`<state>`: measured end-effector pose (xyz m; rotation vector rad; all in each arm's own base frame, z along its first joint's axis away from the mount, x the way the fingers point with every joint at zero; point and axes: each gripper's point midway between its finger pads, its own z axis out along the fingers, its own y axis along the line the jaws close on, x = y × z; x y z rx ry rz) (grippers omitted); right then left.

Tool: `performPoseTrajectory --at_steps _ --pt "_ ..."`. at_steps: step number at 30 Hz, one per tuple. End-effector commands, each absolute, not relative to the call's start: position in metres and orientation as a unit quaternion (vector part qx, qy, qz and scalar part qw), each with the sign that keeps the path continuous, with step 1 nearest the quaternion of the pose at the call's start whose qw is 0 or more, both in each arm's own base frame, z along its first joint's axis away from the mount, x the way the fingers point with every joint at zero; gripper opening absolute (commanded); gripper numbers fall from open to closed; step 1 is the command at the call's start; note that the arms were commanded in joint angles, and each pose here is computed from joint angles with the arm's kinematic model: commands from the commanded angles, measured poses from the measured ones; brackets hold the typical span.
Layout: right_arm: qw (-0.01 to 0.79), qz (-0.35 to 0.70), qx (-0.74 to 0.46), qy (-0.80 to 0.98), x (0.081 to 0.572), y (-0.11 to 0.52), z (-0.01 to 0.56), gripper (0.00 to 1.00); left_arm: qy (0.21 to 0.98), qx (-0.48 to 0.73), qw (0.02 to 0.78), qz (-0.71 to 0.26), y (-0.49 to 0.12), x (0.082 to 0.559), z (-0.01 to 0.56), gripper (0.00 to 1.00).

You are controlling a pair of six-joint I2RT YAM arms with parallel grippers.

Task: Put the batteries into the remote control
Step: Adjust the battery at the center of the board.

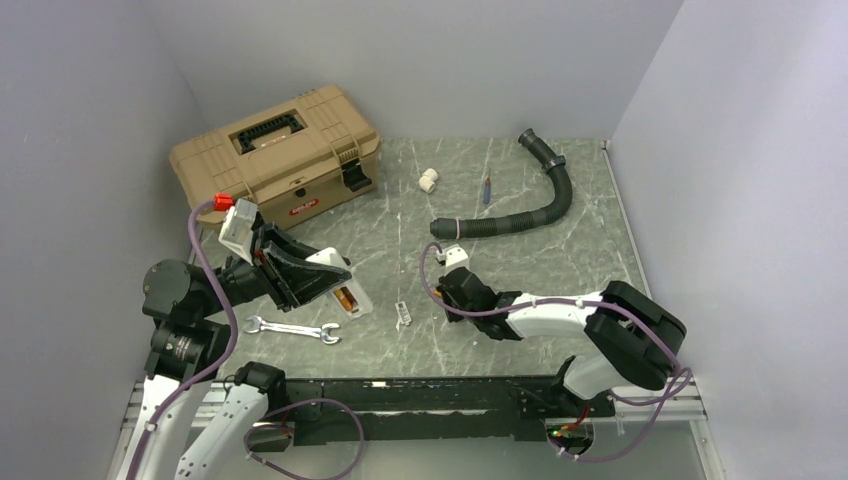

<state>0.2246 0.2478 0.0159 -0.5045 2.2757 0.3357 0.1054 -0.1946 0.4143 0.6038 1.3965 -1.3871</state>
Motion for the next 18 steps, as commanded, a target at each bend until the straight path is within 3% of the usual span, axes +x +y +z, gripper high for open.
performPoseTrajectory --at_steps 1,18 --pt "0.377 0.090 -0.202 0.899 0.232 0.237 0.010 0.00 0.564 0.262 0.544 -0.563 -0.191 0.103 0.431 0.00" --pt "0.390 0.073 -0.205 0.895 0.250 0.236 0.014 0.00 0.568 0.261 0.548 -0.556 -0.190 0.105 0.432 0.00"
